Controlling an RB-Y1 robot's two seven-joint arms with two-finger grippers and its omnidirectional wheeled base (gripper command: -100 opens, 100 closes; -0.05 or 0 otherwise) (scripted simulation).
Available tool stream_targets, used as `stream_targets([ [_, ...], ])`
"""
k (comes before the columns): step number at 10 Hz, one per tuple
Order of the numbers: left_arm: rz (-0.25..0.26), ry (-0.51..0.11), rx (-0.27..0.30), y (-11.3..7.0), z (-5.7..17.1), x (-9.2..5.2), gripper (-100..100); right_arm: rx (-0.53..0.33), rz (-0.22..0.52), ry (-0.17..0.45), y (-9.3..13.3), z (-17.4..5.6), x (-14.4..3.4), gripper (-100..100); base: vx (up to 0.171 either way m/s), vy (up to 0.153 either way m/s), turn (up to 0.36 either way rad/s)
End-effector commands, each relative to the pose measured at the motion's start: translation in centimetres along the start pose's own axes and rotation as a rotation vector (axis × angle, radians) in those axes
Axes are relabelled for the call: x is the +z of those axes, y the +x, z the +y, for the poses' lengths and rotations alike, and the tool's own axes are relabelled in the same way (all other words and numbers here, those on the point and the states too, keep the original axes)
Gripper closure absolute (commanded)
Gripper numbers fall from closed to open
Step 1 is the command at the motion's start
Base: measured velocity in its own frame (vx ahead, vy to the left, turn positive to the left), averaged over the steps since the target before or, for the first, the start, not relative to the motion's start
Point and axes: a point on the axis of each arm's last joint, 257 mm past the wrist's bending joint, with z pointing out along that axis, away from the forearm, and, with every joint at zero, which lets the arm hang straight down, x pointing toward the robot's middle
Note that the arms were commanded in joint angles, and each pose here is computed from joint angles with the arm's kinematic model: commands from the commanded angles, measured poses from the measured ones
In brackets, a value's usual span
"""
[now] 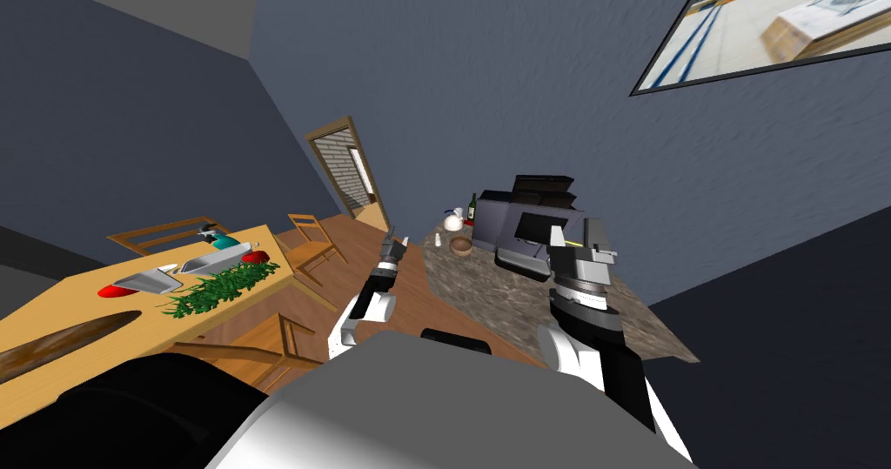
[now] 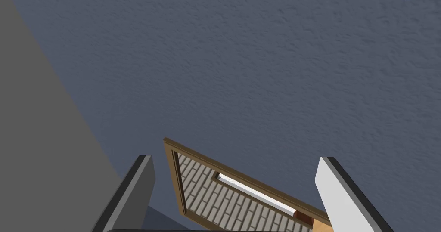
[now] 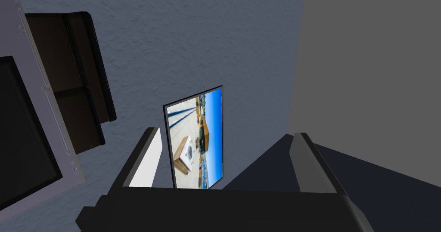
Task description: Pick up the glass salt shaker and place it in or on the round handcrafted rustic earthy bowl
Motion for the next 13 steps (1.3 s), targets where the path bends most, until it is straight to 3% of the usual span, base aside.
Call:
stream_targets([
  [1,-0.009,-0.056,-0.033,-0.6,2.2,0.9,-100,0.0,0.0,0.0,0.0,0.0,0.0,0,-0.078,0.014,0.033],
  [2,-0.017,-0.075,-0.033,-0.9,3.0,0.8,-100,0.0,0.0,0.0,0.0,0.0,0.0,0,-0.066,0.014,0.008],
  [4,-0.042,-0.145,-0.076,-2.2,5.5,1.9,-100,0.0,0.0,0.0,0.0,0.0,0.0,0,-0.08,0.027,0.025],
  [9,-0.114,-0.279,-0.152,-4.7,10.6,2.3,-100,0.0,0.0,0.0,0.0,0.0,0.0,0,-0.067,0.011,0.014],
  [12,-0.175,-0.358,-0.23,-6.2,13.8,3.3,-100,0.0,0.0,0.0,0.0,0.0,0.0,0,-0.05,0.012,0.016],
  [13,-0.188,-0.383,-0.229,-6.5,14.7,2.9,-100,0.0,0.0,0.0,0.0,0.0,0.0,0,-0.052,0.001,0.005],
])
